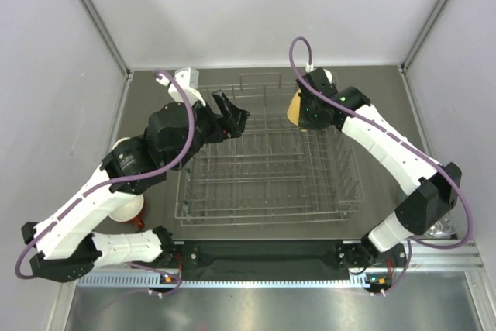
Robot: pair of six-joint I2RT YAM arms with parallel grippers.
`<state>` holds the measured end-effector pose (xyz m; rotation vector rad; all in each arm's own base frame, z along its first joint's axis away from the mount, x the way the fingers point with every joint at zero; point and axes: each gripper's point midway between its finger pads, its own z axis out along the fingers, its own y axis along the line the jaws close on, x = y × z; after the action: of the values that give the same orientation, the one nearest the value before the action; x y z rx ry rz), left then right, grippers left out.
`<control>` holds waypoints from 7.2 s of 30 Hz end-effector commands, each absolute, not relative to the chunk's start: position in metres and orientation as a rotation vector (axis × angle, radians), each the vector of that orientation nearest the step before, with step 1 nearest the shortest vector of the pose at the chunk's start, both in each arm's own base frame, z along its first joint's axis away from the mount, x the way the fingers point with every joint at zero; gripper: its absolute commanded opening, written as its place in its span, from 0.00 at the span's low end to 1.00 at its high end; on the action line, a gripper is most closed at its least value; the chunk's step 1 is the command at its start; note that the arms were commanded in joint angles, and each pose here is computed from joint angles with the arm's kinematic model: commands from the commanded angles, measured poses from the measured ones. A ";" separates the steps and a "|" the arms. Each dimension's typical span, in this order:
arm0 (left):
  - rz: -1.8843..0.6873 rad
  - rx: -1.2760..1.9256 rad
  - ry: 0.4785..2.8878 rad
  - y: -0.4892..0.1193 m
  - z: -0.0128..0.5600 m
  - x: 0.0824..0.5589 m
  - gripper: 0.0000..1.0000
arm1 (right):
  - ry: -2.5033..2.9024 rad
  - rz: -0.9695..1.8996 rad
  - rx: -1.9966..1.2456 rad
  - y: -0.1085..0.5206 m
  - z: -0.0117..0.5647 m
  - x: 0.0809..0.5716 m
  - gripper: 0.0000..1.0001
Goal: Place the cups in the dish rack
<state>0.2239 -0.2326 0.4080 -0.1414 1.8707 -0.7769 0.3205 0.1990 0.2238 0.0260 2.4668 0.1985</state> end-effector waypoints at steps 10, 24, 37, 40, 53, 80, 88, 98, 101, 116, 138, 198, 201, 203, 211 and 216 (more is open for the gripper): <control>-0.359 0.186 1.774 -0.196 0.438 0.244 0.83 | 2.402 -0.075 0.155 0.164 0.190 0.343 0.00; -0.353 0.187 1.854 -0.172 0.415 0.286 0.84 | 2.466 -0.186 0.174 0.133 0.147 0.354 0.00; -0.369 0.158 1.884 -0.163 0.409 0.302 0.83 | 2.488 -0.157 0.156 0.128 0.127 0.360 0.00; -0.370 0.144 1.898 -0.160 0.406 0.303 0.83 | 2.500 -0.148 0.156 0.129 0.122 0.360 0.00; -0.384 0.094 1.914 -0.149 0.405 0.305 0.83 | 2.526 -0.129 0.143 0.130 0.114 0.355 0.18; -0.385 0.062 1.908 -0.140 0.409 0.302 0.83 | 2.521 -0.084 0.179 0.131 0.108 0.363 0.37; -0.376 0.053 1.918 -0.140 0.405 0.307 0.83 | 2.554 -0.009 0.148 0.137 0.124 0.341 0.50; -0.462 -0.078 2.043 -0.149 0.373 0.304 0.80 | 2.570 0.233 -0.155 0.191 0.172 0.305 0.60; -0.537 -0.150 2.142 -0.157 0.352 0.293 0.77 | 2.619 0.361 -0.253 0.206 0.180 0.281 0.62; -0.385 -0.471 2.457 -0.122 0.292 0.237 0.70 | 2.533 0.798 -0.417 0.233 0.222 0.196 0.65; 0.032 -0.807 2.271 0.007 0.313 0.300 0.68 | 2.349 0.885 -0.634 0.240 0.268 0.170 0.75; 0.335 -0.896 2.610 0.121 0.092 0.337 0.17 | 2.364 0.785 -0.709 0.220 0.266 0.160 0.85; 0.334 -0.929 2.600 0.122 0.097 0.341 0.00 | 2.370 0.784 -0.684 0.220 0.267 0.162 0.85; 0.312 -0.993 2.601 0.119 0.101 0.342 0.00 | 2.371 0.786 -0.674 0.220 0.268 0.163 0.85; -0.136 -1.042 2.239 0.071 0.222 0.397 0.00 | 2.404 0.745 -0.649 0.221 0.259 0.173 0.85; -0.447 -0.971 2.041 0.025 0.317 0.409 0.00 | 2.412 0.749 -0.643 0.226 0.269 0.179 0.85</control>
<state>0.3981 0.0619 0.2086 -1.0639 2.3062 -0.1556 0.1687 0.2219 0.2441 -0.6759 2.4730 0.7335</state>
